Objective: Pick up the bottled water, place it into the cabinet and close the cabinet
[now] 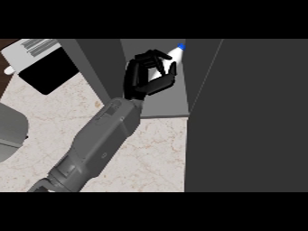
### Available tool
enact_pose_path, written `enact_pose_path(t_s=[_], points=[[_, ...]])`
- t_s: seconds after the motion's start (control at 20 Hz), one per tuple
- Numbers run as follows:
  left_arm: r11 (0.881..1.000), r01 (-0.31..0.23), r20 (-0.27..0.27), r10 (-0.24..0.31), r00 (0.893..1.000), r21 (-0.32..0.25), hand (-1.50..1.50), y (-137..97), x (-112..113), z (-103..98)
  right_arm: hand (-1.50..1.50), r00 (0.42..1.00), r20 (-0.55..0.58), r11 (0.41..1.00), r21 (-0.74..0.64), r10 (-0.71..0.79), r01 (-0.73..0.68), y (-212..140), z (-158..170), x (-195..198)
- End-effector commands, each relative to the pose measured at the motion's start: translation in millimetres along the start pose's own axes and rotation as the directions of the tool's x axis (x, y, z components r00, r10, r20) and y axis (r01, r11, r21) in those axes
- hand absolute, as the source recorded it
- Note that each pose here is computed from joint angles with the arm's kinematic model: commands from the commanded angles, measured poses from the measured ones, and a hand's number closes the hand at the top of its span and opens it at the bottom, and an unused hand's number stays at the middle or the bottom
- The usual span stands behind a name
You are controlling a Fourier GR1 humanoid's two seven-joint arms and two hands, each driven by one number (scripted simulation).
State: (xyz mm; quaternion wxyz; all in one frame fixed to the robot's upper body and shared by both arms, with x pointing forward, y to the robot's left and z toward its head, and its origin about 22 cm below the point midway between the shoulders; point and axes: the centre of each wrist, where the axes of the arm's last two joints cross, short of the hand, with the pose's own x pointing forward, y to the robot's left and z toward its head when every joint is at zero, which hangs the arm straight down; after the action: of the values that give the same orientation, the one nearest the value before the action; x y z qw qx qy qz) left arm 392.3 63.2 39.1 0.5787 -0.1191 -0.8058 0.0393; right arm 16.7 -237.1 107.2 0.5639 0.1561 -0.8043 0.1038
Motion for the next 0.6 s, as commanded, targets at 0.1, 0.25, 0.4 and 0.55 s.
enact_pose_path(t_s=[0.1,0.25,0.4,0.55], points=[[0.975,-0.174,-0.089,0.163,0.983,-0.135,-1.5,-13,-15,62,-1.5,0.998,0.031,0.998,-0.005,0.056,-0.056,7,-14,34],[0.952,-0.252,-0.15,0.228,0.962,-0.173,-1.5,-21,-12,88,-1.5,0.998,0.046,0.998,-0.042,0.053,-0.051,14,-13,27],[0.963,-0.223,-0.146,0.201,0.969,-0.153,-1.5,-26,-13,130,-1.5,0.998,0.023,0.996,-0.072,0.062,-0.06,13,-17,31],[0.974,-0.2,-0.12,0.188,0.975,-0.102,-1.5,11,-9,155,-1.5,0.997,0.04,0.997,-0.055,0.064,-0.062,14,-17,35]])
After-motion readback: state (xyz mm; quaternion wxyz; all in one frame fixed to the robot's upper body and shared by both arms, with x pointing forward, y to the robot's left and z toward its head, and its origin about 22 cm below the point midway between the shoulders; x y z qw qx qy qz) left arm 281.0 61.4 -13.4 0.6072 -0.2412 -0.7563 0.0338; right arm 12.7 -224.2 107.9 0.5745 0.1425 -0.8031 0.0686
